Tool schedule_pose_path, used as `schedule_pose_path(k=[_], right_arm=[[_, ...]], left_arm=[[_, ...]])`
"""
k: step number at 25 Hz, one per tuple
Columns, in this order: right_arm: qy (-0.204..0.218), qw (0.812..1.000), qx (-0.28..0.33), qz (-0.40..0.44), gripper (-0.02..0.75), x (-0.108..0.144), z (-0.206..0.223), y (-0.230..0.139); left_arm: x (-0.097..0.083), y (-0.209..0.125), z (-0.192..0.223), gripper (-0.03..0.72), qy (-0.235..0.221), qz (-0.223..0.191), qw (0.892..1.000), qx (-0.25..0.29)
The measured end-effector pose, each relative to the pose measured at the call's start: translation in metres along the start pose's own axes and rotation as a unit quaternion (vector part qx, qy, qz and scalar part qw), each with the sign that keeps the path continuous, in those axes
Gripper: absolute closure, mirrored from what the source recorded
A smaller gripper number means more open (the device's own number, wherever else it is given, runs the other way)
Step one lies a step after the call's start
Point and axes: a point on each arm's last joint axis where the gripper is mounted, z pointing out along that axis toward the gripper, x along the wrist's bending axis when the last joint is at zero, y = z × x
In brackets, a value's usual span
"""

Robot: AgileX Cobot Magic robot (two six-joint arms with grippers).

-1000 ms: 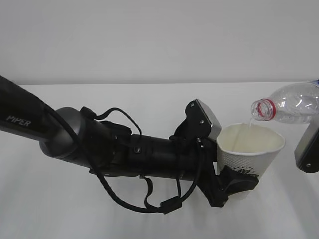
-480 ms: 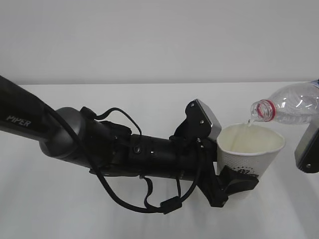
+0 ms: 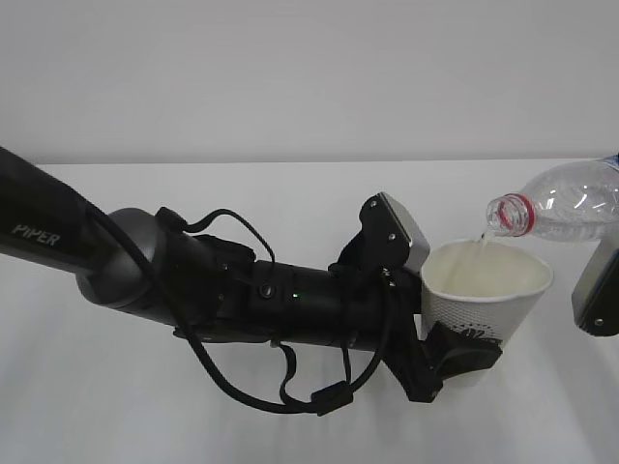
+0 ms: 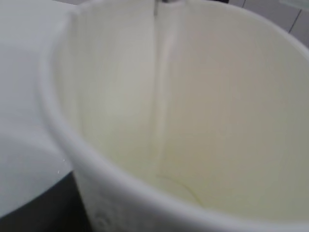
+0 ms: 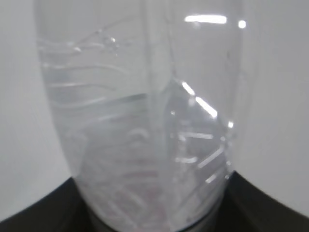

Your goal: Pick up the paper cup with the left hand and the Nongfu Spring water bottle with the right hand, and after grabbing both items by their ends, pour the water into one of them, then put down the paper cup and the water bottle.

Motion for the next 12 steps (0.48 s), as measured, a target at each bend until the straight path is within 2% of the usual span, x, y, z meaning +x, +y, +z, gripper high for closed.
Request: schedule_pose_path(k=[12], right_arm=[[0.000, 1.000, 0.000, 0.000, 0.319, 0.0000, 0.0000, 0.0000]], left_arm=[[0.0000, -0.0001, 0.0000, 0.181, 0.000, 0.000, 1.000, 0.000]])
